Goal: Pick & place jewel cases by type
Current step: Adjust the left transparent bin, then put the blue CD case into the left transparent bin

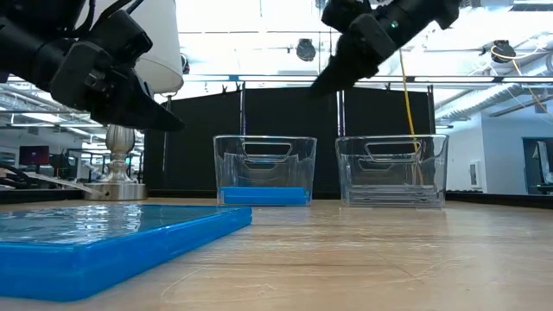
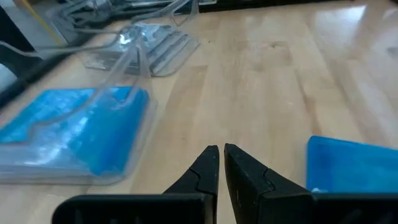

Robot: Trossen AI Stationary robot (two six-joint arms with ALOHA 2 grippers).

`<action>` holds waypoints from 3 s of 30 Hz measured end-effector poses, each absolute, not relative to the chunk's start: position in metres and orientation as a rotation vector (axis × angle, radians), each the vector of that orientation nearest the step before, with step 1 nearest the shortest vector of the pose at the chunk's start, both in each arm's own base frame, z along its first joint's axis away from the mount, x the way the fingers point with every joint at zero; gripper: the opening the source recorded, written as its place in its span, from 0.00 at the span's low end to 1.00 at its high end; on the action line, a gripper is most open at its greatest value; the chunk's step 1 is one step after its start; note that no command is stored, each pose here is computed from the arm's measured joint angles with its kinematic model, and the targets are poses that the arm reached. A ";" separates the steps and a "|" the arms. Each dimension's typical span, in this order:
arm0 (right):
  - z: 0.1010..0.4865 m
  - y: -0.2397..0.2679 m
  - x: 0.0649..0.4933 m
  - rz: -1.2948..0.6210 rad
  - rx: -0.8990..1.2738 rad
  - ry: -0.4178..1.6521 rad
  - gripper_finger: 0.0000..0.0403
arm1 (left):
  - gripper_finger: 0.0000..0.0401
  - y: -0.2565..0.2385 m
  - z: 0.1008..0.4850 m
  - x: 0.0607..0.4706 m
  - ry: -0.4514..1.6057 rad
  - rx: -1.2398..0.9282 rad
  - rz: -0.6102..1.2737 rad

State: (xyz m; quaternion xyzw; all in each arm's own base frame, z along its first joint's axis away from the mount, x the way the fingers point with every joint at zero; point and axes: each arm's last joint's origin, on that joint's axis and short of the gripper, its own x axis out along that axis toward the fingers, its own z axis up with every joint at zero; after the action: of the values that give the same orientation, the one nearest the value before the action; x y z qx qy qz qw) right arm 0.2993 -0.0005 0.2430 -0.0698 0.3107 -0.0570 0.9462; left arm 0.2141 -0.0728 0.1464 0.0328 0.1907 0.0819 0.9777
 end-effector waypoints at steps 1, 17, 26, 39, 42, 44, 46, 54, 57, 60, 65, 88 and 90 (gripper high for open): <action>0.242 0.002 0.302 -0.116 -0.144 0.624 0.60 | 0.09 -0.073 0.146 0.214 0.385 0.045 0.156; 0.215 -0.009 0.360 -0.033 -0.306 0.749 0.53 | 0.09 -0.076 0.146 0.214 0.396 0.045 0.050; 0.214 -0.029 0.360 0.033 -0.168 0.742 0.53 | 0.09 -0.076 0.144 0.213 0.423 0.071 0.049; 0.178 -0.035 0.369 0.007 -0.118 0.844 0.42 | 0.09 -0.074 0.143 0.213 0.433 0.092 0.083; 0.179 -0.036 0.370 -0.010 -0.085 0.831 0.34 | 0.09 -0.073 0.143 0.213 0.434 0.092 0.088; 0.179 -0.036 0.371 -0.018 -0.069 0.823 0.28 | 0.09 -0.072 0.143 0.214 0.435 0.092 0.092; 0.181 -0.036 0.372 -0.031 -0.043 0.802 0.23 | 0.09 -0.071 0.143 0.214 0.435 0.091 0.096; 0.183 -0.036 0.375 -0.047 -0.010 0.764 0.06 | 0.09 -0.070 0.143 0.214 0.436 0.086 0.094; 0.184 -0.036 0.375 -0.052 0.013 0.751 0.03 | 0.09 -0.070 0.143 0.214 0.435 0.086 0.094; 0.185 -0.036 0.376 -0.060 0.033 0.734 0.01 | 0.09 -0.070 0.143 0.214 0.435 0.086 0.094; 0.186 -0.036 0.377 -0.057 0.023 0.729 0.03 | 0.09 -0.070 0.143 0.214 0.436 0.085 0.094; 0.237 -0.010 0.368 0.008 -0.116 0.530 0.53 | 0.09 -0.075 0.143 0.214 0.443 0.064 -0.024; 0.250 0.000 0.363 0.043 -0.091 0.494 0.54 | 0.09 -0.080 0.142 0.212 0.464 0.062 -0.090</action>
State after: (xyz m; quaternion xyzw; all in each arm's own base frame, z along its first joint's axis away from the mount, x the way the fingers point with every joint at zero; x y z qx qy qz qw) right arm 0.3633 0.0003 0.2496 -0.0448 0.2442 0.0214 0.9685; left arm 0.2122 -0.0797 0.1415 0.0306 0.2298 -0.0446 0.9717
